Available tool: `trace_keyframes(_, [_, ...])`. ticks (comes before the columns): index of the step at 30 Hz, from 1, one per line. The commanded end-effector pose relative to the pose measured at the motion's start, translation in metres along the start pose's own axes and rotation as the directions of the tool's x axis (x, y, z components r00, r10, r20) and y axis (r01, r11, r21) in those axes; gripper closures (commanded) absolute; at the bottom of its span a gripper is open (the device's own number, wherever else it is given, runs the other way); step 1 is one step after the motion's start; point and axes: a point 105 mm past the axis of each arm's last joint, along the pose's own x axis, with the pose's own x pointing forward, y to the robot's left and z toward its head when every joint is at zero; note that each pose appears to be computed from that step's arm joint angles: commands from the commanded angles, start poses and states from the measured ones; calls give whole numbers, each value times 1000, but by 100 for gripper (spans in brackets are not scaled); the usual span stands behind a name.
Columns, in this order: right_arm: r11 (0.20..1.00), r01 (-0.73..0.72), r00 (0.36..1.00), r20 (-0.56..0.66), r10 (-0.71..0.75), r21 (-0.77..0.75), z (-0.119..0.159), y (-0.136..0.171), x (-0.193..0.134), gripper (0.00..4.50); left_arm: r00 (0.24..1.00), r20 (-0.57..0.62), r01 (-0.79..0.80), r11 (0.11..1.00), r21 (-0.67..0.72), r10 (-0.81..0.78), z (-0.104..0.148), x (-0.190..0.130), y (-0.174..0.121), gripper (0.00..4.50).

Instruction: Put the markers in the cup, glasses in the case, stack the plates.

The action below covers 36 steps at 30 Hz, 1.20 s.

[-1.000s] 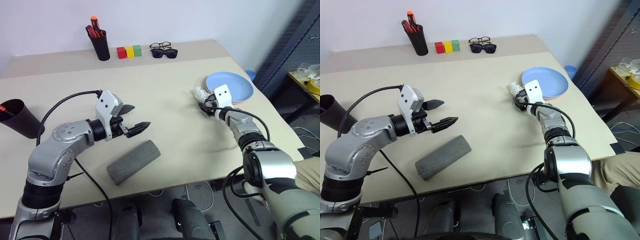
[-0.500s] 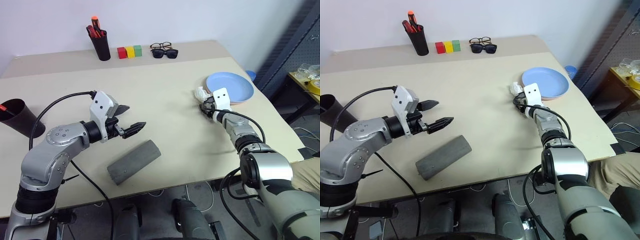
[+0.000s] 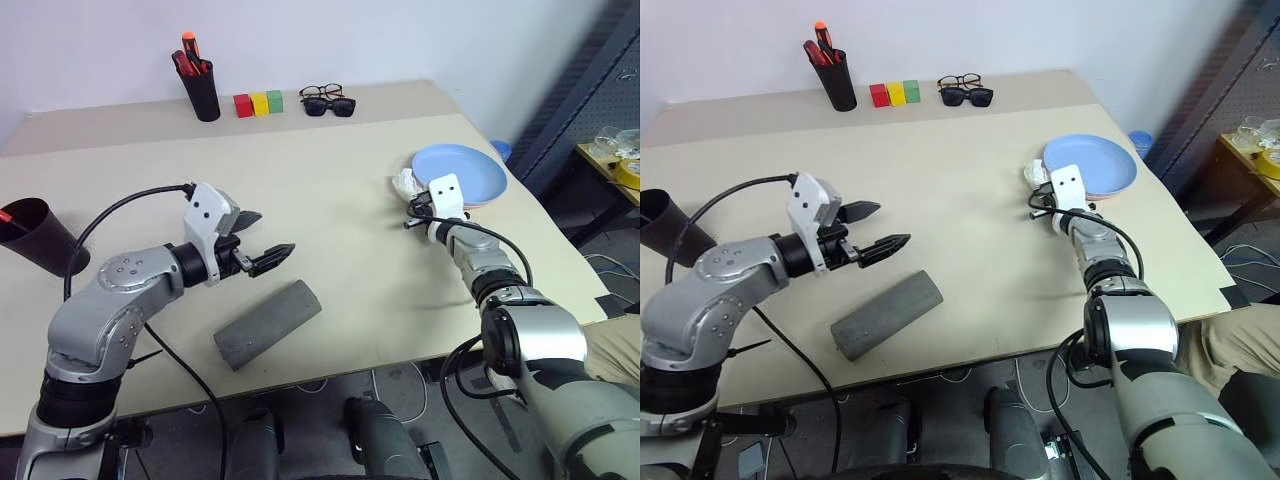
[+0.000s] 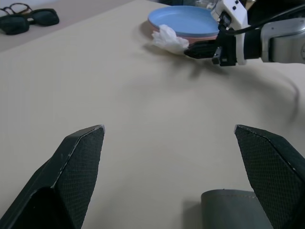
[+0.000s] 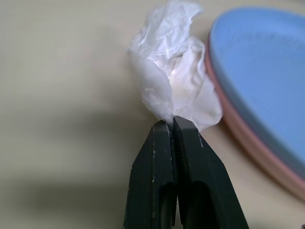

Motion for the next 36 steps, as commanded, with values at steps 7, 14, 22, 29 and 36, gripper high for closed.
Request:
trace_keyframes(7, [989, 145, 947, 293, -131, -26, 88, -58, -16, 444, 998, 46, 39, 999, 33, -41, 8, 9, -7, 0])
trace_keyframes(14, [961, 272, 948, 188, -258, -50, 72, -93, -28, 365, 998, 59, 32, 999, 34, -34, 9, 12, -5, 0])
trace_keyframes(22, [964, 257, 955, 173, -242, -71, 69, -94, -30, 66, 996, 85, -40, 997, 60, 35, 6, 8, 3, 0])
trace_keyframes(29, [990, 14, 970, 244, 21, -137, 74, -77, -41, 66, 994, 75, -89, 994, 59, 85, -10, 4, 12, 0])
trace_keyframes(36, [935, -222, 935, 211, 284, -277, 49, -66, -114, 66, 984, 123, -143, 987, 78, 132, -23, -24, 19, 0])
